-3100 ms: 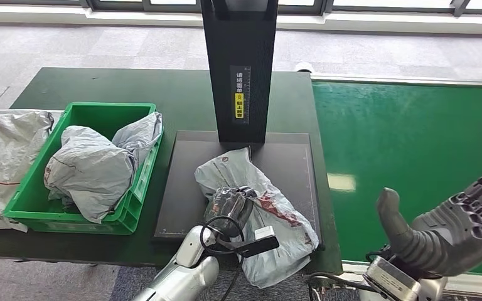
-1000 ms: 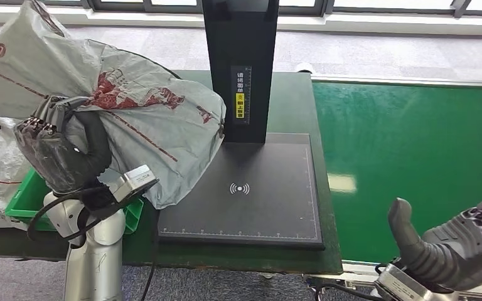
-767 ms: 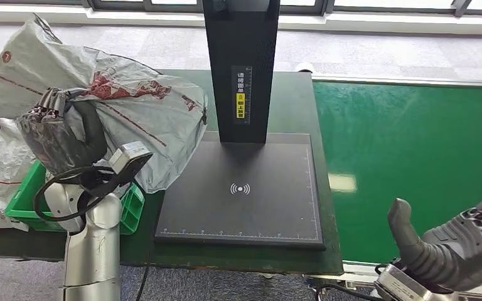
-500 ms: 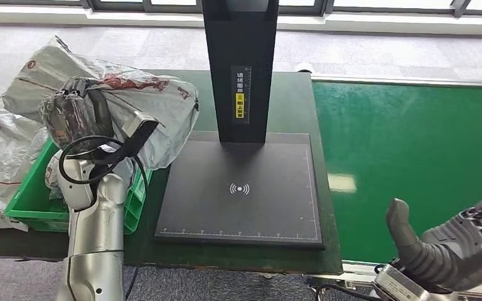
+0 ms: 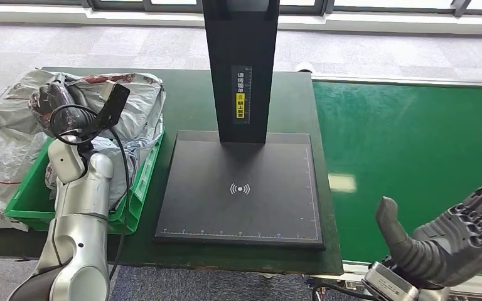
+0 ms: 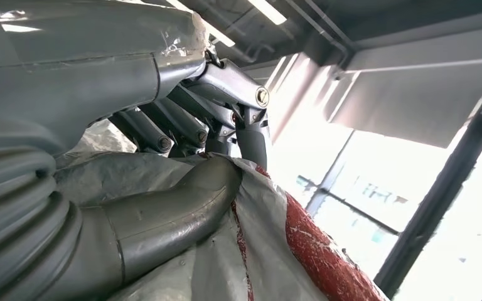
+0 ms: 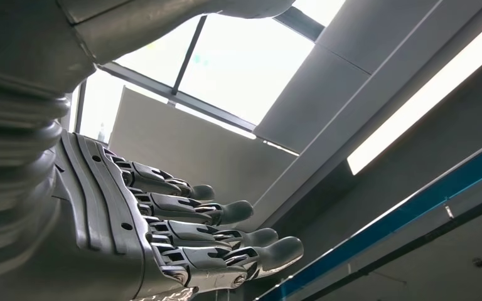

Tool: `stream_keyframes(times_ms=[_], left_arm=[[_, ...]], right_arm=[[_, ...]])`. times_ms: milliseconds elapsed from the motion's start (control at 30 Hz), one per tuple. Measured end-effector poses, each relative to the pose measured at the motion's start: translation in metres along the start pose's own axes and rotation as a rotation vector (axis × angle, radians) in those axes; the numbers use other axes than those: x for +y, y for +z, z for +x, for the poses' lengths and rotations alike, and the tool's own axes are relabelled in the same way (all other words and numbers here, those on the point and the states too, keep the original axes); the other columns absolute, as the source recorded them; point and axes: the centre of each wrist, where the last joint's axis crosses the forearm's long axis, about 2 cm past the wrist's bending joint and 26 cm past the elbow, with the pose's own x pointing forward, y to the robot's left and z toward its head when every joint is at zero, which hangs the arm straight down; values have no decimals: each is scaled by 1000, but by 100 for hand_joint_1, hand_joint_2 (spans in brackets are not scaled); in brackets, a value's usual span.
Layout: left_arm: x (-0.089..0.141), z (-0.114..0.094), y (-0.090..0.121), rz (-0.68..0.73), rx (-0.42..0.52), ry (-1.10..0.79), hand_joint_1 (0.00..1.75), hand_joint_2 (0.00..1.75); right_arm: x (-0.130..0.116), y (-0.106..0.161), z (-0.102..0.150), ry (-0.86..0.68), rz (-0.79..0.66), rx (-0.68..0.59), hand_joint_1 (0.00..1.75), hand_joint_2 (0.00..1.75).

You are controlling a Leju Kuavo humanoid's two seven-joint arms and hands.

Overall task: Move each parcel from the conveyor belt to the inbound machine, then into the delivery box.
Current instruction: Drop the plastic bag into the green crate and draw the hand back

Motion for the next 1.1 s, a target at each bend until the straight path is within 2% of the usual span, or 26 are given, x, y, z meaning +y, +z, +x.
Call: stream_keyframes(times_ms=[200, 333, 733, 867, 1100], left_arm=[[-8, -6, -5, -43, 51, -23, 173, 175], [-11, -9, -6, -57, 66, -30, 16, 175], [-13, -12, -7, -71, 73, -39, 16, 175], [-13, -12, -7, -72, 74, -40, 0, 175], [-13, -12, -8, -71, 73, -39, 0, 175]], right_arm=[[0, 0, 0, -2, 0, 3, 0, 175], [0, 1, 0, -3, 0, 5, 0, 175], [1, 1, -1, -5, 2, 8, 0, 175], [1, 1, -1, -5, 2, 8, 0, 175], [1, 2, -1, -10, -3, 15, 0, 175]])
